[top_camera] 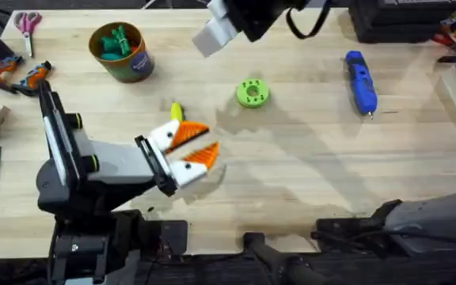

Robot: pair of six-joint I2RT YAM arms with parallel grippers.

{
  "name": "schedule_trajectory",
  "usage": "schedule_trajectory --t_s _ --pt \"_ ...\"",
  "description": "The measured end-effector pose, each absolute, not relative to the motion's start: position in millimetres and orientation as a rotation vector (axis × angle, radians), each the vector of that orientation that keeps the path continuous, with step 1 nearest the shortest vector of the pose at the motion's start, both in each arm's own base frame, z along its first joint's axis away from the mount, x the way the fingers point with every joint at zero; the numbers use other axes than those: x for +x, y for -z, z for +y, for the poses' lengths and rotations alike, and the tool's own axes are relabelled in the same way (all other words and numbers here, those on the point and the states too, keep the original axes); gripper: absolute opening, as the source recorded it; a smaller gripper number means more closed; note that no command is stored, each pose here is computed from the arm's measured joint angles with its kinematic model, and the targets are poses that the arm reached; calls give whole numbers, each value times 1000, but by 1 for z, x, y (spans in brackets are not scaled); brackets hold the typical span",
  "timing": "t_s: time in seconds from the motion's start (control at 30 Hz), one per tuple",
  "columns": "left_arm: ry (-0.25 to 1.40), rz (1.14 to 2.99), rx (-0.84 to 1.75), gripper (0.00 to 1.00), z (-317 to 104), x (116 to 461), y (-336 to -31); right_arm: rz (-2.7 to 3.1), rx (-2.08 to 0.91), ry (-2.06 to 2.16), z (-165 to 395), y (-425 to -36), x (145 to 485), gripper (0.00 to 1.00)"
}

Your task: Pick up the gripper from the table and insert it into the empty holder that is missing its gripper. Then pick up a screw, insert it into the mounting hole, and use the screwdriver to tighten it. Finally, clean up the table by picking up the vegetable and placing it into the bucket.

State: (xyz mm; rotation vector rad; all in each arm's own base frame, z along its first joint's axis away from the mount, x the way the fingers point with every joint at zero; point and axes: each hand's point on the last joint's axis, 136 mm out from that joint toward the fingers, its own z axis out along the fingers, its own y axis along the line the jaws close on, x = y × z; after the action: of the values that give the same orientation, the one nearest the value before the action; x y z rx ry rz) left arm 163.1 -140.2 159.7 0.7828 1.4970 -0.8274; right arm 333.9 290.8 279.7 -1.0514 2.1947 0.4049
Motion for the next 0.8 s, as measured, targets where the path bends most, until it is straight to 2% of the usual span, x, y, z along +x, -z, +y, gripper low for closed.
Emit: schedule_trajectory --t_s 0.07,0.1,0.33,0.4,0.53,0.7,0.73,0.8 --pt "824 1495 786 43 -140 163 -160 2189 -1028 -400 283 -286 336 824" --pt "825 1495 785 15 -140 163 -160 2187 -1015 -396 278 -290 336 824" --pt "825 1495 785 6 -140 163 -160 2312 -861 -321 197 -309 321 825" --pt "825 1495 785 6 -140 163 -160 2425 -737 -267 148 -305 316 826" --pt "825 1495 785 6 -140 163 -160 2451 -615 -243 115 -301 324 826" --pt "825 1496 785 6 -140 163 -160 2493 -473 -229 80 -275 318 827" --pt "825 1495 785 6 -140 163 -160 2521 -366 -208 55 -255 314 895" --pt "825 1496 785 6 -140 163 -160 2563 -297 -193 38 -239 309 963"
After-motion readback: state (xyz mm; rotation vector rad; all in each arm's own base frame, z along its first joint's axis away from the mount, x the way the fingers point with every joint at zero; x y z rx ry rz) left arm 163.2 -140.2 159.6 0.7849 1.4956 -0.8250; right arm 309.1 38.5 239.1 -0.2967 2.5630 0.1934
